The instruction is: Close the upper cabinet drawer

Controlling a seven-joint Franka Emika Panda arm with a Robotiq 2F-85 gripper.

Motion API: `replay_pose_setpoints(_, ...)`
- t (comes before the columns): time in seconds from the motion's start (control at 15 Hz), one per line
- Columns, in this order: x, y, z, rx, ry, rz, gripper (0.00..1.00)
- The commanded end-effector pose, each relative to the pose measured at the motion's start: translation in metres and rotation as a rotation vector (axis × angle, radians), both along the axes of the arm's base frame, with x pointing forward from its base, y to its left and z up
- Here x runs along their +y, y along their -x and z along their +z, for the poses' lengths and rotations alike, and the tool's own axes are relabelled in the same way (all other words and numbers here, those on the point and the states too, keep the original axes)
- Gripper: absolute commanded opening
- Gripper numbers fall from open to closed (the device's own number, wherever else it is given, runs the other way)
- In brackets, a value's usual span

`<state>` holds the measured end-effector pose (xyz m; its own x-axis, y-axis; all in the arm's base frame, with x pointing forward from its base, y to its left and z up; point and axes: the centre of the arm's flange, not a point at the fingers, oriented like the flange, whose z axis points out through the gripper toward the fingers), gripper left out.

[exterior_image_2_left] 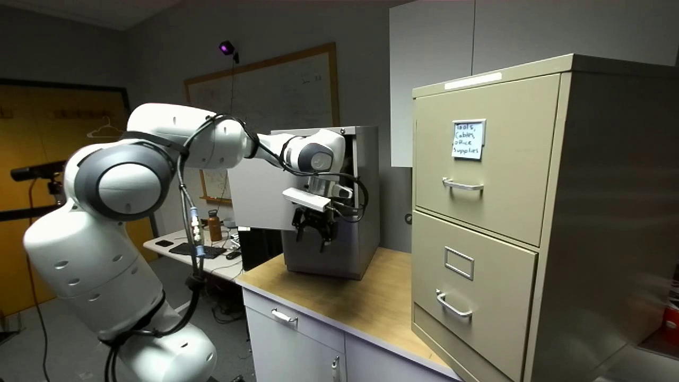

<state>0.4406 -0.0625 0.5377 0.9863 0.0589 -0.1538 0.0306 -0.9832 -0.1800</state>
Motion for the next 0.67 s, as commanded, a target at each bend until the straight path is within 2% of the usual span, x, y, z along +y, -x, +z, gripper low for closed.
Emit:
replay_pose_setpoints(0.0, 0.015, 0.024, 0.048, -0.102, 0.017, 0.033, 0.86)
replay_pose_setpoints(0.07, 0.019, 0.029, 0.060, -0.151, 0.022, 0.041, 0.75)
replay_pose_setpoints(0.13, 0.023, 0.036, 0.073, -0.187, 0.020, 0.052, 0.74)
replay_pose_setpoints(0.33, 0.034, 0.056, 0.108, -0.321, 0.026, 0.071, 0.51)
replay_pose_setpoints(0.6, 0.037, 0.052, 0.140, -0.547, -0.045, 0.062, 0.19)
